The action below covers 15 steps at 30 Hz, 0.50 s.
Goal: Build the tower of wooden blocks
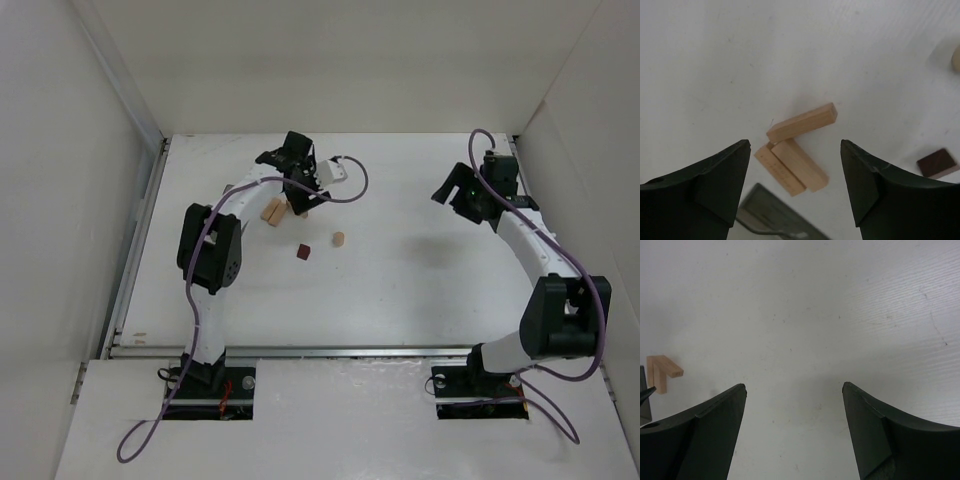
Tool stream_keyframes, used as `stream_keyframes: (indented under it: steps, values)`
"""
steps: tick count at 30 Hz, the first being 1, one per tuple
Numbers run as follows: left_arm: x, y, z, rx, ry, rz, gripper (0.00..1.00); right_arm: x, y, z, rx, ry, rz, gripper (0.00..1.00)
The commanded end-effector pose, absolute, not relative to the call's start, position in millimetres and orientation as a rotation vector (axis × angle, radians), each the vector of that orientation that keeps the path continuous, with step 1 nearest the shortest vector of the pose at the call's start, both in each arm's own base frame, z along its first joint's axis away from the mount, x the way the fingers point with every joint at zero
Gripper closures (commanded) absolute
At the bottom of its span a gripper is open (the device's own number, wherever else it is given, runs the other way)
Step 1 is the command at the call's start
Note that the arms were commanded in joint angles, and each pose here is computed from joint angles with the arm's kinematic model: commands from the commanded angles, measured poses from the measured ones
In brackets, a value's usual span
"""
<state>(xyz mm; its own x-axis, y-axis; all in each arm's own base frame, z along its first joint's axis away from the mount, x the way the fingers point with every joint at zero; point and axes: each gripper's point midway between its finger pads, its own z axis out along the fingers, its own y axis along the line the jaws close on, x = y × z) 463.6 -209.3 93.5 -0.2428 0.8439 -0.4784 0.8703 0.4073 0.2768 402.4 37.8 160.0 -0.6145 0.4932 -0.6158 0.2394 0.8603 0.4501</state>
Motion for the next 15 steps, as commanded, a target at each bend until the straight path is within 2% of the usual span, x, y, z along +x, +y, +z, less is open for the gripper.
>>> stream_keyframes:
  steps: [1, 12, 15]
  values:
    - [464, -195, 96, 1.947, 1.835, 0.062, 0.3, 412, 45, 177, 0.469, 2.21, 0.459, 0.17]
    - [453, -185, 38, 2.209, 1.829, 0.043, 0.33, 406, 39, 173, 0.474, 2.213, 0.42, 0.17]
    - [461, -187, 31, 2.171, 1.844, 0.065, 0.42, 403, 39, 172, 0.474, 2.212, 0.42, 0.17]
